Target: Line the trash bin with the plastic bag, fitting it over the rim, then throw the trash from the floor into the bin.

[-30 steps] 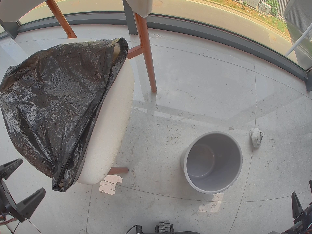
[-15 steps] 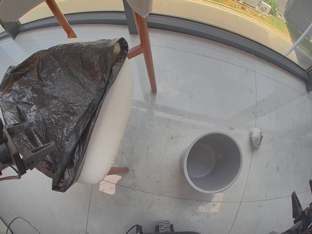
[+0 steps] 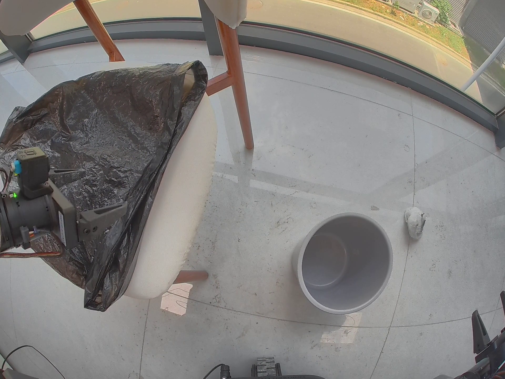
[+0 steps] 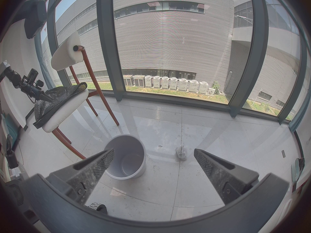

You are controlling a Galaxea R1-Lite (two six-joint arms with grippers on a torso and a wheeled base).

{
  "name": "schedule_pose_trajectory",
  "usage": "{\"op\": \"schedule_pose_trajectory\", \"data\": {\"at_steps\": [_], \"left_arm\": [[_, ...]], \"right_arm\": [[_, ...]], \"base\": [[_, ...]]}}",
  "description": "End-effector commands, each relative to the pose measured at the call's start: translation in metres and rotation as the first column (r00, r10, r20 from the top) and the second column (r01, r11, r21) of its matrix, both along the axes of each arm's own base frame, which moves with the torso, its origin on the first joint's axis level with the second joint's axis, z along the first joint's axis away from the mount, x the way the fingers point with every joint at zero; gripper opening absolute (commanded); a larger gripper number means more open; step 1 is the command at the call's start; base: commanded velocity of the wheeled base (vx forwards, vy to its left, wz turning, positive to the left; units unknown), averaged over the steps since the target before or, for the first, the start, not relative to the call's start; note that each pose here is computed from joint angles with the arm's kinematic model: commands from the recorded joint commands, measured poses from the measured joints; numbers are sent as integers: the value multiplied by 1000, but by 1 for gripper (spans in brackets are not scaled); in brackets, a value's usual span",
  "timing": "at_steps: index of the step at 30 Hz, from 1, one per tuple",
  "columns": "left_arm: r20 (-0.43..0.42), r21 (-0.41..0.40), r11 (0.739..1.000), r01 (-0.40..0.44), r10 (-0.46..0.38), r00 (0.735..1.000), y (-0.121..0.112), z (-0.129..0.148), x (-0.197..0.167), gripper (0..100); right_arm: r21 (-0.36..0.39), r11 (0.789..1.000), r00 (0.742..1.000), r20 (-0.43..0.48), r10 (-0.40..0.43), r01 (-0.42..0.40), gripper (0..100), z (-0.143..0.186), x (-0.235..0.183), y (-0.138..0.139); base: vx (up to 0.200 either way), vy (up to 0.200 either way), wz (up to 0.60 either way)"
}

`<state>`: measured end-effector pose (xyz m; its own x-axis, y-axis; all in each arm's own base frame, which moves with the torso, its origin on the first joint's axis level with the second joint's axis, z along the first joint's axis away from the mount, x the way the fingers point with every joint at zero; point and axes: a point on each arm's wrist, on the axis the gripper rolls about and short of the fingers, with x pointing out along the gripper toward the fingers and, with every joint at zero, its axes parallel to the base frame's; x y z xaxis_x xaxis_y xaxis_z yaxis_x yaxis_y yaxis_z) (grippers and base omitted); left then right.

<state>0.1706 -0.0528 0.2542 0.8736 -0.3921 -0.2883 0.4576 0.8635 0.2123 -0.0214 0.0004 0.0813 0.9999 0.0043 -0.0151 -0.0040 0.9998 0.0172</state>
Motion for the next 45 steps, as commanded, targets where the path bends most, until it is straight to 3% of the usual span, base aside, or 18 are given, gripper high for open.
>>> {"op": "schedule_pose_trajectory", "data": {"at_steps": [1, 12, 24, 45], "left_arm": [[-18, 18, 1000, 20, -19, 1000, -16, 0, 13, 100], [-14, 52, 999, -6, 7, 1000, -39, 3, 27, 100], [3, 114, 989, -94, 94, 996, -62, 4, 46, 100], [8, 136, 979, -155, 155, 988, -64, 2, 46, 100]], "right_arm": [[0, 1000, 1000, -19, 0, 0, 100, -5, 1, 0], [0, 1000, 1000, -22, -4, 4, 100, -5, 2, 0], [0, 1000, 1000, -20, -4, 4, 100, -5, 1, 0], [0, 1000, 1000, -22, -4, 4, 100, -5, 2, 0]], "base": [[0, 0, 0], [0, 0, 0], [0, 0, 0], [0, 0, 0]]}}
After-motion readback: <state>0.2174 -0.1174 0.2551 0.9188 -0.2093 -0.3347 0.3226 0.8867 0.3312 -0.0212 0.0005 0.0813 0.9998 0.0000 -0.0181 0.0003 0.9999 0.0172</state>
